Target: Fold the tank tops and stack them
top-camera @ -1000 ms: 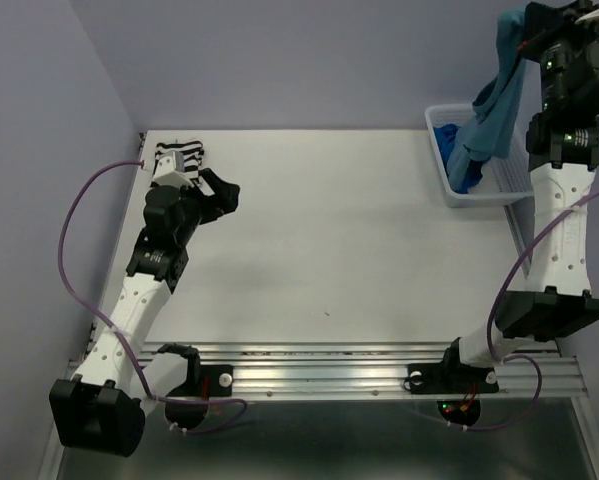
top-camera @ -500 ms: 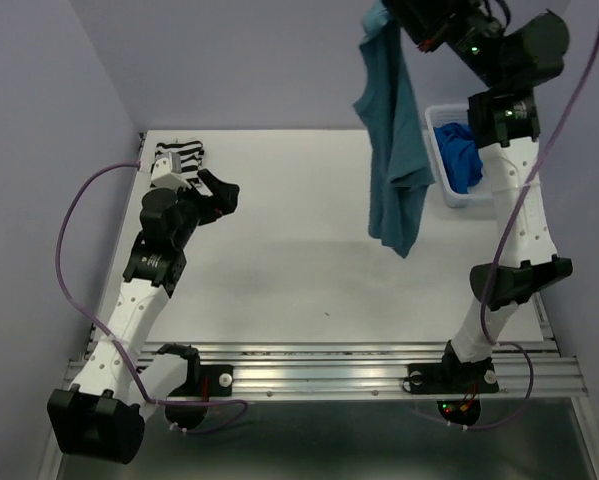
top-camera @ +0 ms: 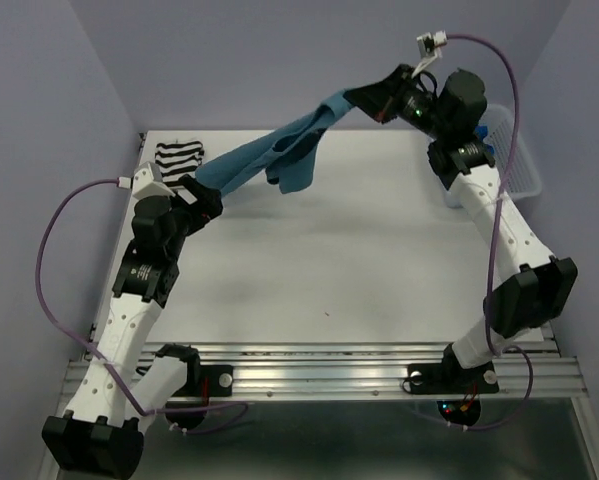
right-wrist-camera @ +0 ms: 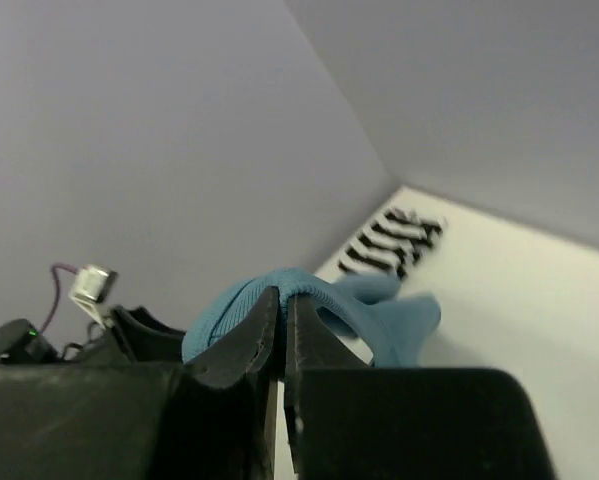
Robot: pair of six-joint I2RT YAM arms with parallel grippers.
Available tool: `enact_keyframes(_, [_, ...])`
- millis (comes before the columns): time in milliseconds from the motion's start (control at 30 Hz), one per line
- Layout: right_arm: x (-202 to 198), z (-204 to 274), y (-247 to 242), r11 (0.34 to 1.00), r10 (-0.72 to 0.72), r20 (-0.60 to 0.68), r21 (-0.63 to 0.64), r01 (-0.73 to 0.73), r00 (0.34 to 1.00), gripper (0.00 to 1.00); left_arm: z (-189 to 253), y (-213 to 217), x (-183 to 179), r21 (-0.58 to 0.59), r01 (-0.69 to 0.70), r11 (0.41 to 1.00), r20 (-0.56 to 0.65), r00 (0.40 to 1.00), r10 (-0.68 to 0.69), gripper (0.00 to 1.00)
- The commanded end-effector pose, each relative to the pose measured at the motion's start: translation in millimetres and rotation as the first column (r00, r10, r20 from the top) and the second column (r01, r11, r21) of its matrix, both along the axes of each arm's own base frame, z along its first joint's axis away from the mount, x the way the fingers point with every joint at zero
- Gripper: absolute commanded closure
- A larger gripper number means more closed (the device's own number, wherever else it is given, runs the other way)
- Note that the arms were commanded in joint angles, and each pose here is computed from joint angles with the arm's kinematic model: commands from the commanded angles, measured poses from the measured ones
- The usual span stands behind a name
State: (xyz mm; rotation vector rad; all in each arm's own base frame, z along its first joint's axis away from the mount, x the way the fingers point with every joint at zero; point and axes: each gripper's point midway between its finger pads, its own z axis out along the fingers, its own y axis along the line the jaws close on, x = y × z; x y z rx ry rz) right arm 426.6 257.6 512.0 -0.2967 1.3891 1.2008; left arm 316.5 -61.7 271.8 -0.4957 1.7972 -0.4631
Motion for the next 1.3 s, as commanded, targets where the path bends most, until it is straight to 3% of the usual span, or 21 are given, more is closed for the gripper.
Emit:
enact_keyframes(0, [9.0,-99.7,-52.1,0.980,-0.197,-0.202,-0.048,0.191,0.959,0.97,4.7,10.5,-3.0,-0.010,-0.068,0.998,-0.008,0.998,0.068,0.01])
enact_keyframes(33, [16.8,-134.2,-74.6,0.964,-0.266,-0.274,-0.073,0.256,0.924,0.89,0.3,9.9,-2.7,-0.008,-0.065,0.998,-0.021,0.998,0.065,0.01])
enact_keyframes(100, [14.8,-198.5,-96.6,0.947,-0.320,-0.388,-0.131,0.292,0.864,0.86,-9.3,10.4,-1.3,0.000,-0.068,0.998,-0.052,0.996,0.068,0.01])
enact_keyframes(133, [9.1,-254.4,-119.1,0.924,-0.382,-0.487,-0.190,0.331,0.786,0.82,-19.9,10.1,0.2,0.008,-0.071,0.997,-0.088,0.994,0.071,0.01])
enact_keyframes(167, [5.4,-278.6,-129.1,0.908,-0.419,-0.508,-0.237,0.346,0.753,0.77,-25.9,10.9,1.1,0.009,-0.076,0.997,-0.106,0.991,0.077,0.01])
enact_keyframes(233, [-0.4,-311.8,-141.8,0.870,-0.492,-0.528,-0.331,0.366,0.692,0.58,-39.7,8.0,5.7,0.012,-0.067,0.998,-0.145,0.987,0.068,0.01])
enact_keyframes(267, [-1.6,-328.4,-155.5,0.824,-0.565,-0.539,-0.410,0.391,0.625,0.38,-45.6,6.0,7.4,0.010,-0.060,0.998,-0.161,0.985,0.060,0.01])
enact_keyframes(433, [-0.3,-342.2,-189.9,0.690,-0.719,-0.463,-0.566,0.451,0.519,0.00,-78.0,-7.9,27.3,-0.004,-0.011,1.000,-0.234,0.972,0.010,0.01])
enact_keyframes(633, [-15.0,-369.2,-201.0,0.646,-0.760,-0.474,-0.627,0.436,0.446,0.00,-107.8,-19.5,69.9,0.018,0.028,0.999,-0.296,0.955,-0.022,0.01])
enact_keyframes(700, [-21.8,-383.3,-191.8,0.649,-0.752,-0.477,-0.653,0.389,0.455,0.00,-104.8,-22.7,88.5,0.039,0.047,0.998,-0.297,0.954,-0.033,0.01])
enact_keyframes(867, [-22.8,-401.7,-173.2,0.656,-0.734,-0.475,-0.683,0.323,0.485,0.00,-149.9,-30.7,126.5,0.078,0.092,0.993,-0.407,0.912,-0.053,0.02])
enact_keyframes(967, [-17.9,-406.9,-180.7,0.623,-0.766,-0.460,-0.701,0.346,0.449,0.00,-158.7,-41.2,152.1,0.060,0.132,0.989,-0.423,0.901,-0.094,0.07])
enact_keyframes(1133, [-24.7,-418.6,-138.4,0.658,-0.710,-0.469,-0.707,0.259,0.526,0.00,-194.9,-45.2,177.1,0.050,0.156,0.987,-0.483,0.868,-0.113,0.21])
enact_keyframes(1267, [-24.7,-429.4,-125.2,0.663,-0.700,-0.481,-0.712,0.230,0.527,0.00,-212.4,-40.8,192.7,0.053,0.151,0.987,-0.512,0.853,-0.103,0.28])
